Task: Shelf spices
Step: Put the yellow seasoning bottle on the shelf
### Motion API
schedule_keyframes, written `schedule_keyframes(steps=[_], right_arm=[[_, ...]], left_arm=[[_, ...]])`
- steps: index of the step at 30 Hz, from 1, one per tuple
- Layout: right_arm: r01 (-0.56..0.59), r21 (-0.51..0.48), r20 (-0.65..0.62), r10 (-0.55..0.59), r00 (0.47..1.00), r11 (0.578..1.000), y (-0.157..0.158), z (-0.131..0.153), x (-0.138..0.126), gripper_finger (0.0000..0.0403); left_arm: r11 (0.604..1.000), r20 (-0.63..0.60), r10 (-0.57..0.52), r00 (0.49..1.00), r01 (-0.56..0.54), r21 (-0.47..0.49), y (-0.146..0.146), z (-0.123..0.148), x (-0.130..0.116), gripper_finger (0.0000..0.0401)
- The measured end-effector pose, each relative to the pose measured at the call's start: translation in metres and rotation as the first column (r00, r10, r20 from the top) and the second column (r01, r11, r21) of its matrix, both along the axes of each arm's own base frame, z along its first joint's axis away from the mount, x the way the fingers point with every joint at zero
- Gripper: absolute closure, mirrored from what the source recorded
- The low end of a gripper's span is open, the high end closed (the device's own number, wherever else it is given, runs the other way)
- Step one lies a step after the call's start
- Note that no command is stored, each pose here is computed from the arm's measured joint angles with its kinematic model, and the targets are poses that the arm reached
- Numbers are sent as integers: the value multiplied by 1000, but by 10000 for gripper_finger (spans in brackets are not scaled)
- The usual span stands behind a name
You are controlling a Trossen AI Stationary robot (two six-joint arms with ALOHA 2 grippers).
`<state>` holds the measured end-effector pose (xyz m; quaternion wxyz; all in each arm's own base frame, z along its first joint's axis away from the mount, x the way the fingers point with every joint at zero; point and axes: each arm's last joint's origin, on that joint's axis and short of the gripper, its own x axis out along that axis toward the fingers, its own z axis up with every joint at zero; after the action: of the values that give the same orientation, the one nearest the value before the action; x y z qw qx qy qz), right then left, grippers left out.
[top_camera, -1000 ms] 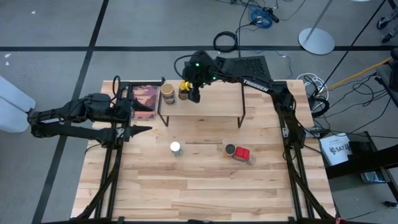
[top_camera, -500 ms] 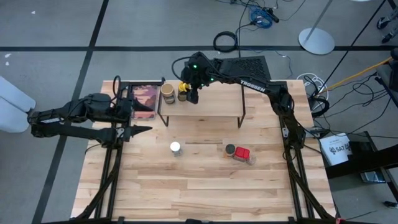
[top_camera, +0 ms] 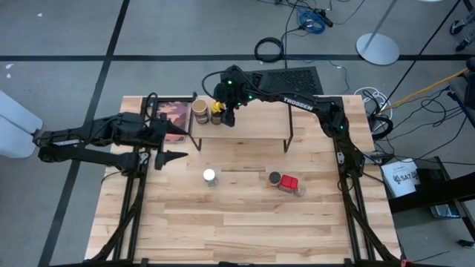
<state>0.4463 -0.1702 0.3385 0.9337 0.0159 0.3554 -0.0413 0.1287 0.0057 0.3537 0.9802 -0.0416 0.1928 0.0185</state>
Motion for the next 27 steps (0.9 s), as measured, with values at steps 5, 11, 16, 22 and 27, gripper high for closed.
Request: schedule_keyframes(steps=[5, 11, 16, 22, 27], right_arm=[[-1, -4, 1, 1, 1000, 1000, -1, -2, 1, 167], [-1, -9, -4, 1, 1000, 1000, -1, -3, 2, 139], [-12, -30, 0, 12, 1000, 999, -2, -2, 2, 131], [-24, -51, 16, 25, 1000, 998, -2, 0, 3, 131], [-27, -67, 19, 28, 999, 997, -1, 3, 1, 131]], left_arm=[[1000, 1, -1, 1000, 1, 2, 0, 0, 0, 24], [1000, 1, -2, 1000, 2, 4, 0, 0, 0, 24], [1000, 0, -1, 1000, 1, 4, 0, 0, 0, 24], [1000, 0, 0, 1000, 0, -1, 0, 0, 0, 24], [1000, 0, 4, 1000, -4, -10, 0, 0, 0, 24]])
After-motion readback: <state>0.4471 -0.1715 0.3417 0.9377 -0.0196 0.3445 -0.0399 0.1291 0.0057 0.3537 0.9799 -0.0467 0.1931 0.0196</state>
